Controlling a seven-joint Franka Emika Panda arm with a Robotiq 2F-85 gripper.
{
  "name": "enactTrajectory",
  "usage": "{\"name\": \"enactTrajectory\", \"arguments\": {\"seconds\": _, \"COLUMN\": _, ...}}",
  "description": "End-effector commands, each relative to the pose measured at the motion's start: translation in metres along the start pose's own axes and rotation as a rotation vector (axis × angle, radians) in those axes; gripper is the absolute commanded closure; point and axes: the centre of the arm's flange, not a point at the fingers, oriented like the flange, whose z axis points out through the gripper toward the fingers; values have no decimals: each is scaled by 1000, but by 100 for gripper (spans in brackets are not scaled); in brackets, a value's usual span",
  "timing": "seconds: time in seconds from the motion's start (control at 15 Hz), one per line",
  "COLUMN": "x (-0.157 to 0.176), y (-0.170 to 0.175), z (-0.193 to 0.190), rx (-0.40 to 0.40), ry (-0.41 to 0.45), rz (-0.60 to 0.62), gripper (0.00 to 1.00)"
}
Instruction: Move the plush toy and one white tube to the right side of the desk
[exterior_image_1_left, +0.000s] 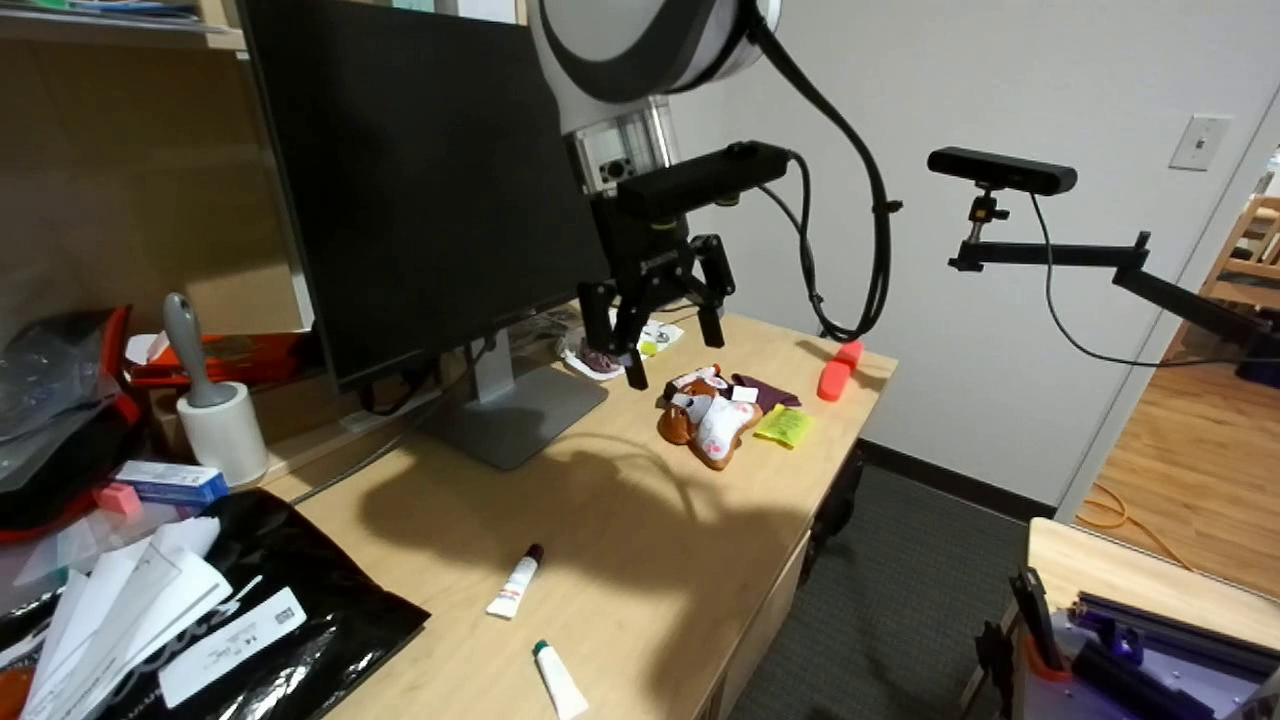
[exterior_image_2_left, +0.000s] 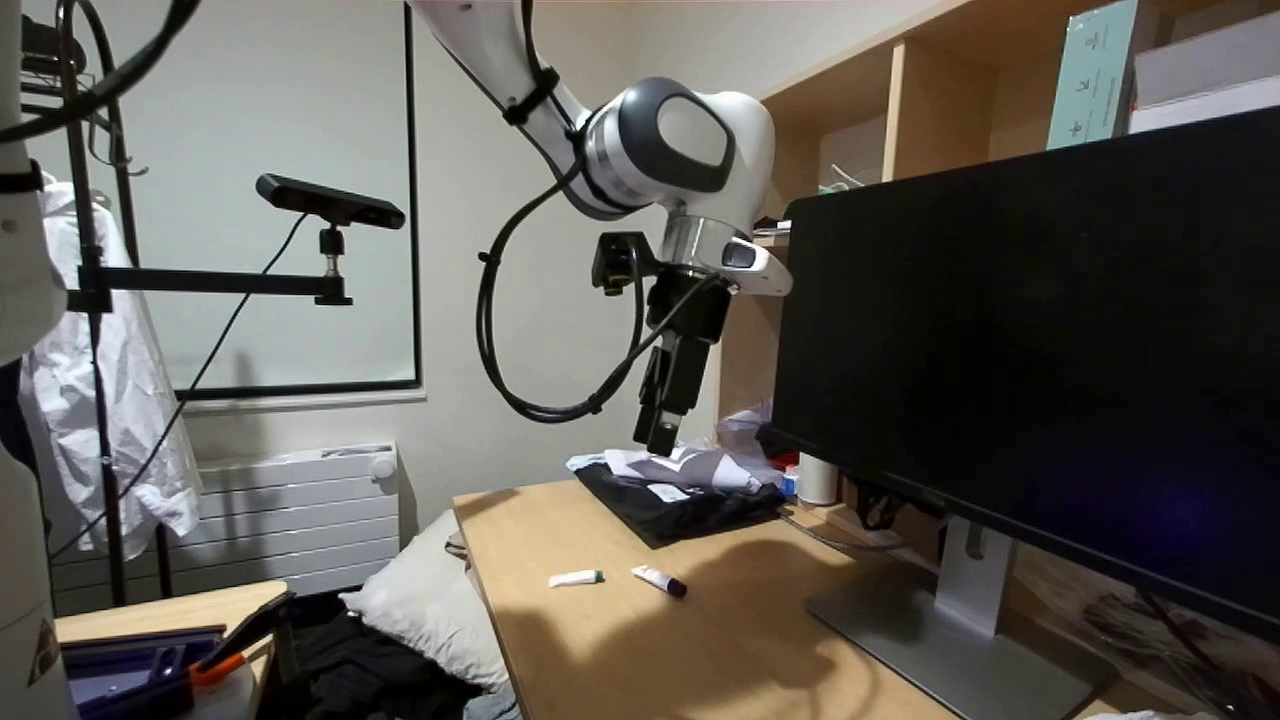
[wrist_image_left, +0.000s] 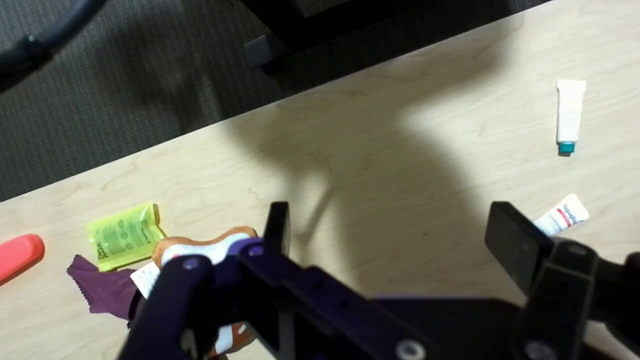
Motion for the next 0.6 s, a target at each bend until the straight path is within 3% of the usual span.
{"name": "enactTrajectory", "arguments": {"seconds": 0.0, "x": -9, "y": -10, "z": 10, "rx": 30, "ry": 0, "rz": 15, "gripper": 0}}
{"name": "enactTrajectory", "arguments": {"seconds": 0.27, "x": -36, "y": -47, "z": 62, "rx": 106, "ry": -34, "rz": 82, "gripper": 0}}
{"name": "enactTrajectory", "arguments": {"seconds": 0.53, "x": -72, "y": -90, "z": 125, "rx": 231, "ry": -1, "rz": 245, "gripper": 0}}
